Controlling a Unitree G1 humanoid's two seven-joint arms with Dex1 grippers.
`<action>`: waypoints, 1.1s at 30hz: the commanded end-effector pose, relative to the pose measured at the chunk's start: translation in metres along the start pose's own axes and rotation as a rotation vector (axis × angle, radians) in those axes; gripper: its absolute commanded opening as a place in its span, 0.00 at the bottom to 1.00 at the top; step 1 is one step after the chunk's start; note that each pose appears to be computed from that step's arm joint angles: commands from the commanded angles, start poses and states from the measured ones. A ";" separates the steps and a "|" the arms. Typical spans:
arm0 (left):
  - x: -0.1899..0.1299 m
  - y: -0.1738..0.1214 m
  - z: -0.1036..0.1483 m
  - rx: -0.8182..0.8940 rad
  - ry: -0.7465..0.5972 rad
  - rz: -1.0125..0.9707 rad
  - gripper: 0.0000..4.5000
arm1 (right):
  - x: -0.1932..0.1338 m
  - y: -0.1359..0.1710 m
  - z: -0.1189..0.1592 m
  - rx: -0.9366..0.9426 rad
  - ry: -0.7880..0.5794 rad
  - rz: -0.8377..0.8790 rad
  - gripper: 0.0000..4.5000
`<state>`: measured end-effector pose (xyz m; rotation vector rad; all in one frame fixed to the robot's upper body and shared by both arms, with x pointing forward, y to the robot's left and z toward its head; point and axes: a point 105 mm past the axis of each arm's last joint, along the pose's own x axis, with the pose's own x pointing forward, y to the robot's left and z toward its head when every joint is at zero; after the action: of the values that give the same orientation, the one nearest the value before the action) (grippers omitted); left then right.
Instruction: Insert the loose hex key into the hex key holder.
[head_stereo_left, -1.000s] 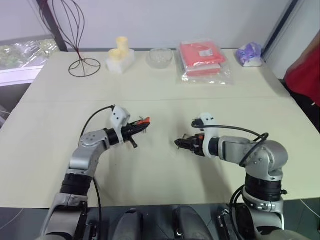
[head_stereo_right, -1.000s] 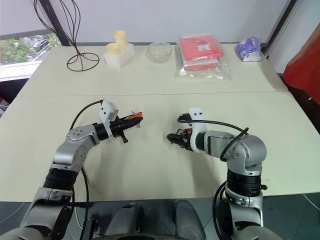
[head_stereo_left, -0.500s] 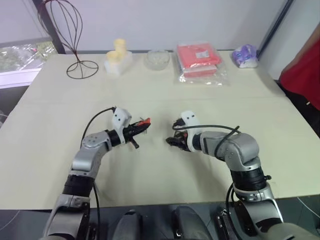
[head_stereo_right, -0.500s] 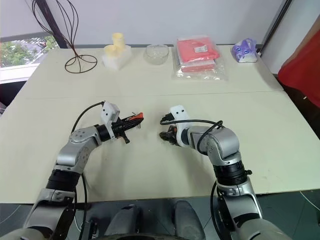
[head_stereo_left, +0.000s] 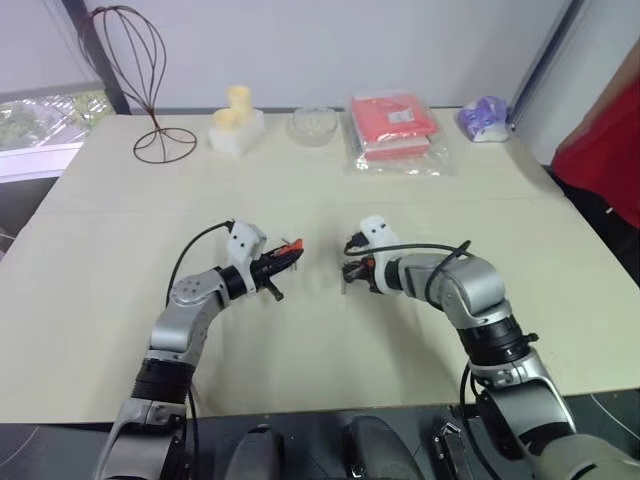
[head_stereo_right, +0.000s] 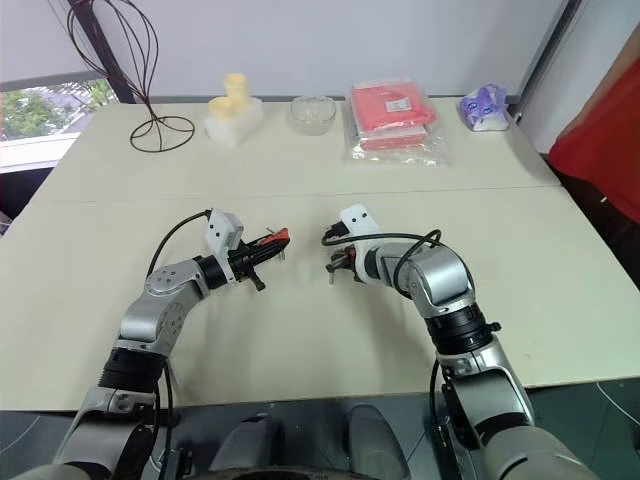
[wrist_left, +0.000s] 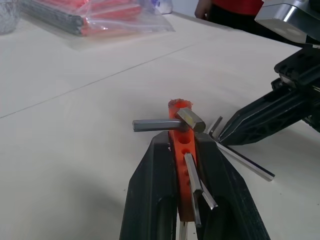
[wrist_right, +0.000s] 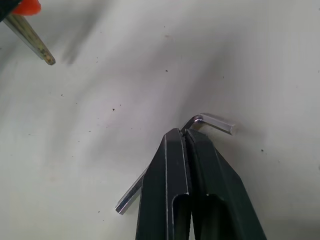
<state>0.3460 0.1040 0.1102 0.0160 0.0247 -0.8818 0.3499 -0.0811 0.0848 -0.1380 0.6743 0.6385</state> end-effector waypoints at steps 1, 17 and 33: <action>0.003 -0.003 0.009 0.034 -0.034 -0.008 0.00 | 0.014 -0.008 -0.052 0.065 0.214 -0.028 0.32; 0.006 0.002 0.006 0.035 -0.044 0.023 0.00 | 0.024 0.023 -0.093 -0.007 0.363 0.061 0.23; -0.005 0.010 0.017 0.057 -0.012 -0.046 0.00 | -0.011 -0.013 0.086 -0.114 -0.379 -0.073 0.00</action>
<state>0.3504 0.1112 0.1102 0.0546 0.0252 -0.8869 0.3777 -0.0648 0.0995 -0.1851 0.4984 0.6457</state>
